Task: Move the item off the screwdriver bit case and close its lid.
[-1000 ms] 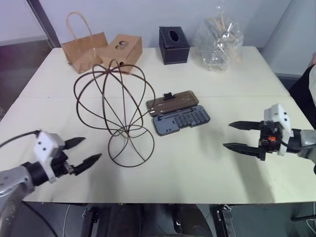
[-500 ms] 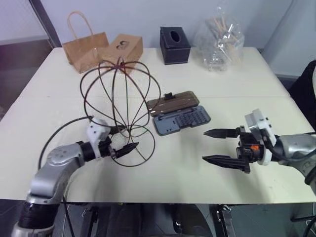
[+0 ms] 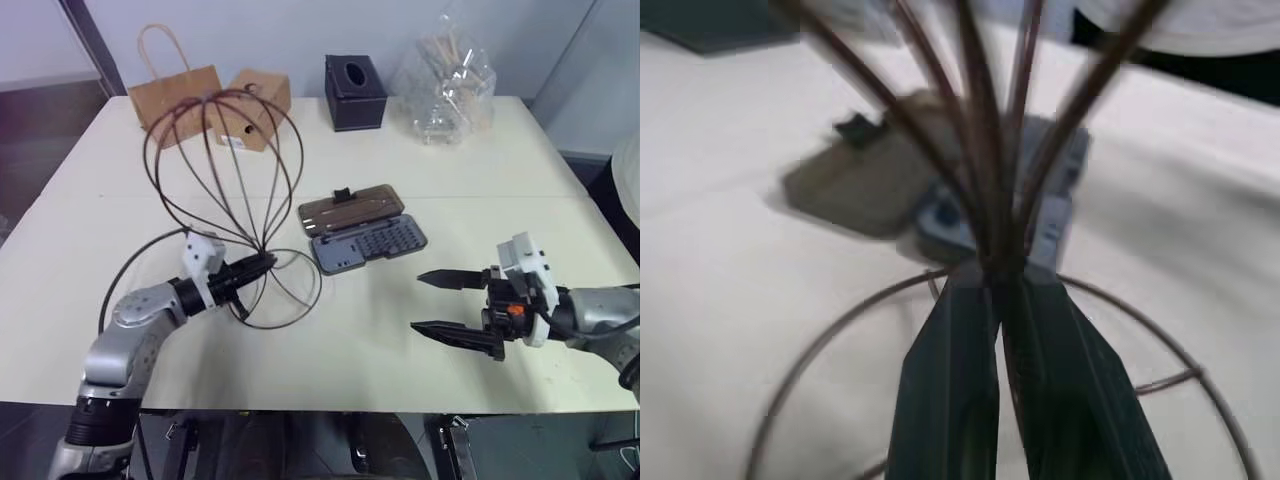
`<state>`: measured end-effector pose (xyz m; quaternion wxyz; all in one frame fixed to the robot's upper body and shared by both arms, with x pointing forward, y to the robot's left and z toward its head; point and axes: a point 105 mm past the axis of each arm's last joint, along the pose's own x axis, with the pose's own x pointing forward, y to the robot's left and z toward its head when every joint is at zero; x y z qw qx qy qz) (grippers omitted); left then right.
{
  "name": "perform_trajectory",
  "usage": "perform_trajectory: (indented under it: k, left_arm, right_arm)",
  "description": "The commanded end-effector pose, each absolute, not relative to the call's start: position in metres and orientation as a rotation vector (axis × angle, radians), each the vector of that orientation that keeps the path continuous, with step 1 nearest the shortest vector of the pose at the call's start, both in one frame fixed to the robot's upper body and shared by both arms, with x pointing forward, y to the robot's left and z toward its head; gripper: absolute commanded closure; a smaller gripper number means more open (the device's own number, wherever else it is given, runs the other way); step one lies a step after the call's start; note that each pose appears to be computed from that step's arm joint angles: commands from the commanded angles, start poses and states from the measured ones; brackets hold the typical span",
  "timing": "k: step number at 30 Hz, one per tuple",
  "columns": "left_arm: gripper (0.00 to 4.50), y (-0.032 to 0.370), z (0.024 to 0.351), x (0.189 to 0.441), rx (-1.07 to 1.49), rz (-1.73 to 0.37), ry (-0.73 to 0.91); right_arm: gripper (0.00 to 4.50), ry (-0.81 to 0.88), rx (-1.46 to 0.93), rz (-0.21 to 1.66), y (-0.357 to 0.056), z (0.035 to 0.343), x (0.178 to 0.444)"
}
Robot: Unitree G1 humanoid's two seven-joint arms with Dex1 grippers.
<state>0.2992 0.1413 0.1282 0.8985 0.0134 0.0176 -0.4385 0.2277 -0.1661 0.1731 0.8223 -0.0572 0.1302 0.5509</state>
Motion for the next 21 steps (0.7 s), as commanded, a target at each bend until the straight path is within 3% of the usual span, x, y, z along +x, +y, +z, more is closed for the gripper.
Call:
perform_trajectory:
  k: [1,4,9,15,21]
  left_arm:
    - [4.44,0.147,0.143,0.306,0.045,-0.851,-0.036]
    - [4.44,0.166,0.151,0.319,0.046,-0.716,-0.079]
    - [4.44,0.26,0.176,0.337,0.122,-0.25,-0.158]
    - [4.44,0.382,0.183,0.32,0.216,0.26,-0.102]
    - [4.44,0.422,0.161,0.304,0.216,0.424,-0.023]
  right_arm:
    - [0.0,0.224,-0.147,1.183,-0.163,0.182,0.228]
    - [0.0,0.224,-0.151,1.185,-0.163,0.182,0.229]
    - [0.0,0.216,-0.163,1.188,-0.164,0.181,0.233]
    - [0.0,0.161,-0.16,1.163,-0.163,0.187,0.246]
    - [0.0,0.144,-0.161,1.183,-0.156,0.189,0.253]
